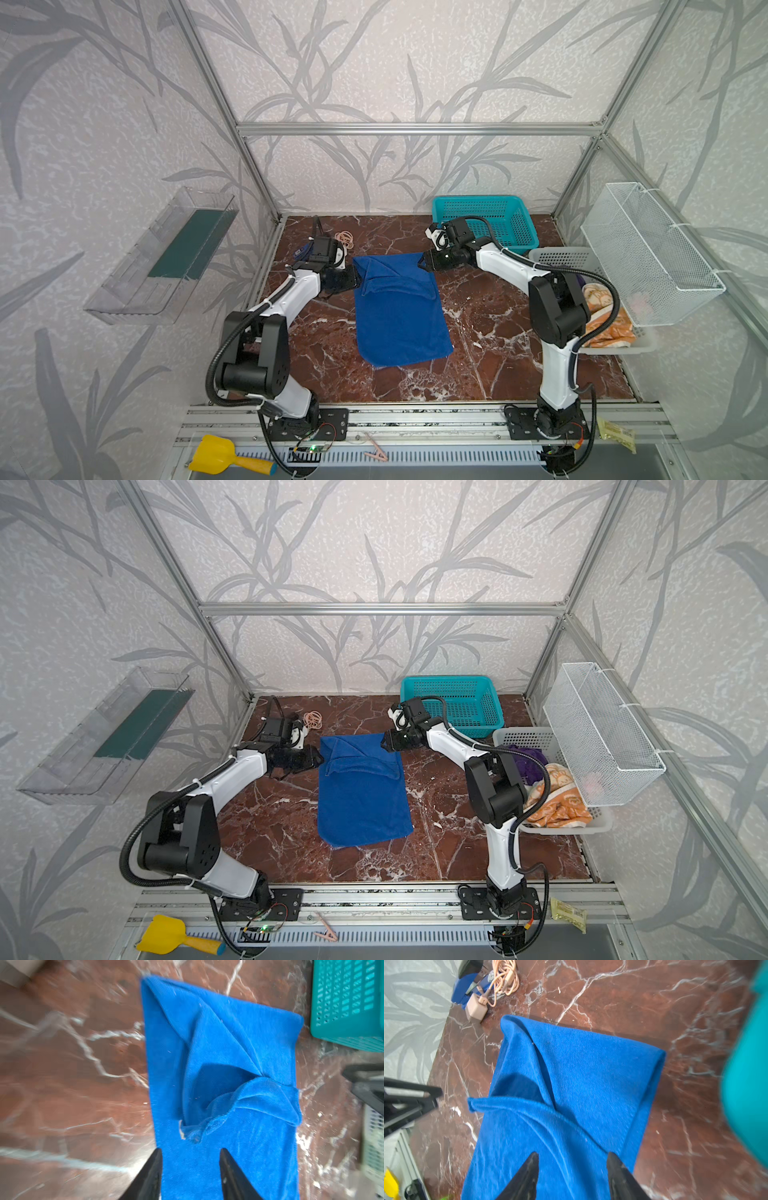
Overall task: Fold and stack the towels
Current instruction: 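Grasp the far edge of the flattened blue towel with both grippers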
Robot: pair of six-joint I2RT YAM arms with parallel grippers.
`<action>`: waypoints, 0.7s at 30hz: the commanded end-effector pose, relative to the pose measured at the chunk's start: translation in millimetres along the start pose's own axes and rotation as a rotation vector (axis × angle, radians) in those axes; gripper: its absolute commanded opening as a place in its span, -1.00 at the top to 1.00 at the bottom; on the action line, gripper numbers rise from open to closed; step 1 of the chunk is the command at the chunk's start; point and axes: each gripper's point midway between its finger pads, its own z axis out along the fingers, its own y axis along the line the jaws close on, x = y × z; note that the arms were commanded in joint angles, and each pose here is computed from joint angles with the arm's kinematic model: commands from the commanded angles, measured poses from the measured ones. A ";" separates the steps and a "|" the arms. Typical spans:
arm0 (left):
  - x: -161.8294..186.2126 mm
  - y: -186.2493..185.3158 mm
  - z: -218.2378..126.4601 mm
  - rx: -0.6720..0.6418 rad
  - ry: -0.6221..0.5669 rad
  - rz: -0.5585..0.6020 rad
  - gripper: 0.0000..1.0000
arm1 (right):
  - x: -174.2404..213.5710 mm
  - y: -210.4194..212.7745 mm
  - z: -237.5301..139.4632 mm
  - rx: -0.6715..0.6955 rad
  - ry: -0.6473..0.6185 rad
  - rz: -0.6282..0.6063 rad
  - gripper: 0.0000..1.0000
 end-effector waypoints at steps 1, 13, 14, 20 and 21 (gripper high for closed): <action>16.5 -17.2 16.7 0.136 0.071 -0.058 -0.02 | 3.2 6.5 20.1 -0.037 0.040 0.044 -0.07; -0.1 -20.5 2.7 0.068 0.024 0.047 -0.07 | 63.1 27.1 55.2 -0.104 0.219 0.036 -0.05; -5.4 -22.4 0.0 0.064 0.011 0.054 -0.08 | 67.1 32.0 54.2 -0.113 0.226 0.017 -0.03; -34.5 -45.6 9.4 0.052 -0.006 0.091 -0.08 | 96.3 64.1 31.3 -0.102 0.239 -0.186 0.08; -37.7 -51.0 15.2 0.053 -0.003 0.098 -0.08 | 104.1 68.6 28.0 -0.107 0.248 -0.208 0.08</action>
